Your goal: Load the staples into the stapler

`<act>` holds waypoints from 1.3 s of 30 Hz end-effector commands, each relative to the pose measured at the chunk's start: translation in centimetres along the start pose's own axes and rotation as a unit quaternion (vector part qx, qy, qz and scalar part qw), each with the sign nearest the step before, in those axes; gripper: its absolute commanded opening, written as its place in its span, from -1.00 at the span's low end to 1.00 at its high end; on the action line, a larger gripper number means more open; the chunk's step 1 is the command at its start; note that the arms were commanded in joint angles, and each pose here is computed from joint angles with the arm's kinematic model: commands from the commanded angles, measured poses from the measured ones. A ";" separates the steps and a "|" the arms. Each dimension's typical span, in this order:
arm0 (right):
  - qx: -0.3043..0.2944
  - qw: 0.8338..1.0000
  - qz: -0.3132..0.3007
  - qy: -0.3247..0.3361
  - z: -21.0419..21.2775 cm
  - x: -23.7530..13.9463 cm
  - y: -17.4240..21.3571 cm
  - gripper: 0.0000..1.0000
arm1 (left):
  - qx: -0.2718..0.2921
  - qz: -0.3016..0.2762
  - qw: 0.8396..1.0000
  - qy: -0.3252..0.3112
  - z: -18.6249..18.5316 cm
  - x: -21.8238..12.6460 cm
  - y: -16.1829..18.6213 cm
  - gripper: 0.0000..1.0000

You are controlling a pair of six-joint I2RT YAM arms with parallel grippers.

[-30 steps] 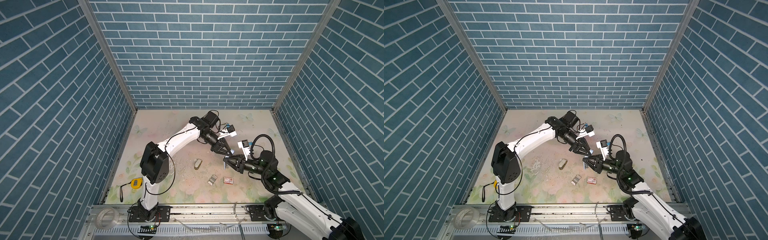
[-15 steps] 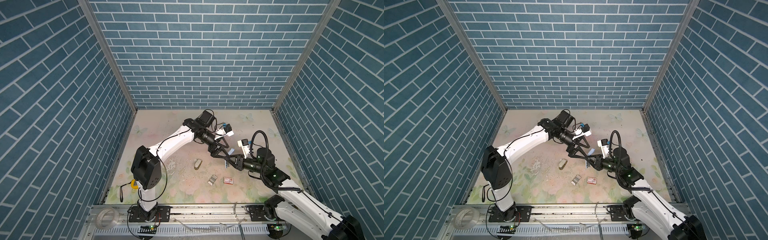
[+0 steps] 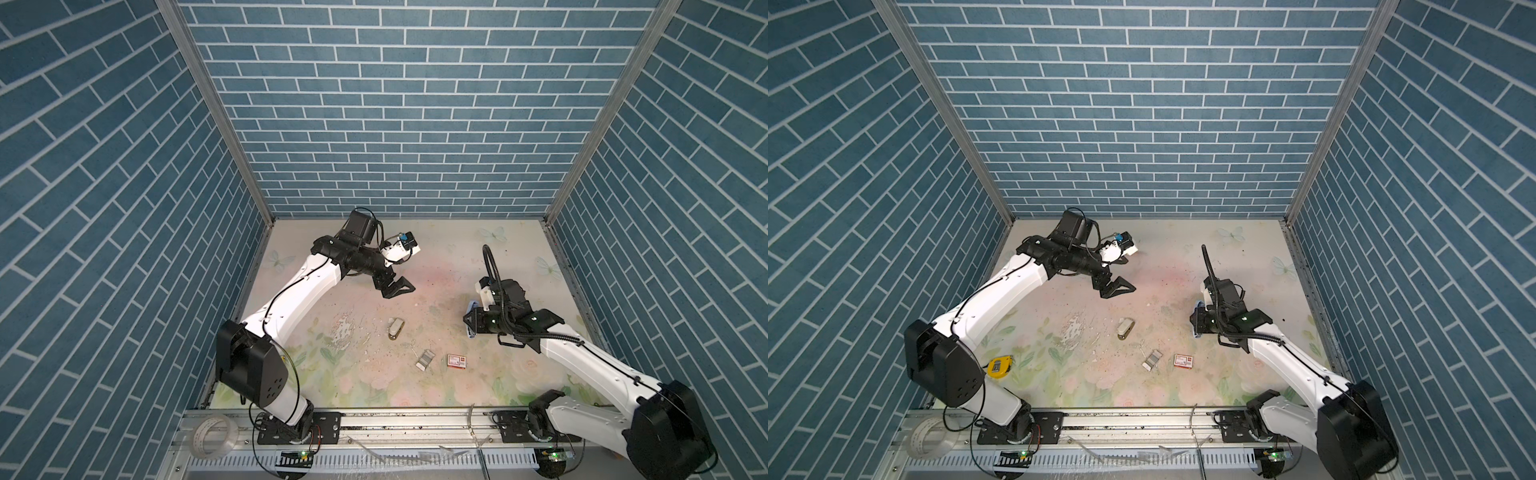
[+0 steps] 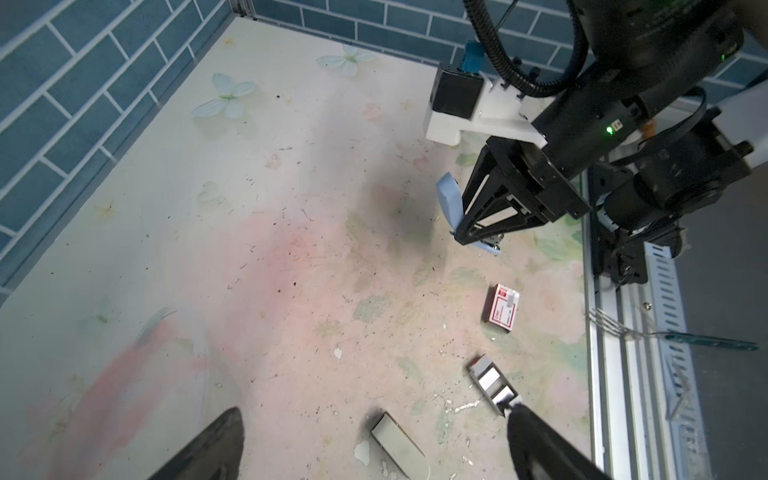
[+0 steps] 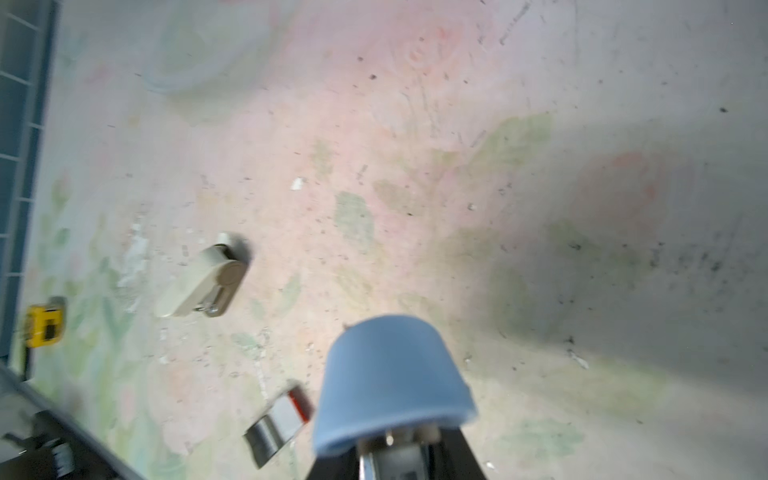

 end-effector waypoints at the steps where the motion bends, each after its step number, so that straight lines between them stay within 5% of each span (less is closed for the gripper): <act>1: -0.023 0.997 0.021 0.067 -1.1 1.0 -0.5 -0.79 | 0.023 0.023 0.999 -0.025 -0.4 -0.2 1.7 0.99; 11: -0.031 0.984 0.046 0.167 -2.9 4.4 -2.3 -0.76 | 0.021 0.039 0.999 -0.008 -1.3 0.3 3.8 0.99; 24: -0.029 0.980 0.083 0.180 -3.4 7.1 -2.4 -0.65 | 0.019 0.056 0.998 0.022 -1.3 0.9 4.4 0.99; 39: -0.031 0.981 0.085 0.174 -3.4 6.8 -2.1 -0.13 | 0.023 0.065 0.997 0.032 -1.2 1.1 4.3 0.99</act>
Point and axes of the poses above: each gripper's point midway between its finger pads, its own x axis out along the fingers, its own z axis along the line the jaws close on, y = z × x, the point moved 9 cm from there along -x, back along the fingers, and after that the axes turned 7 degrees about -x, right-handed, at the moved point
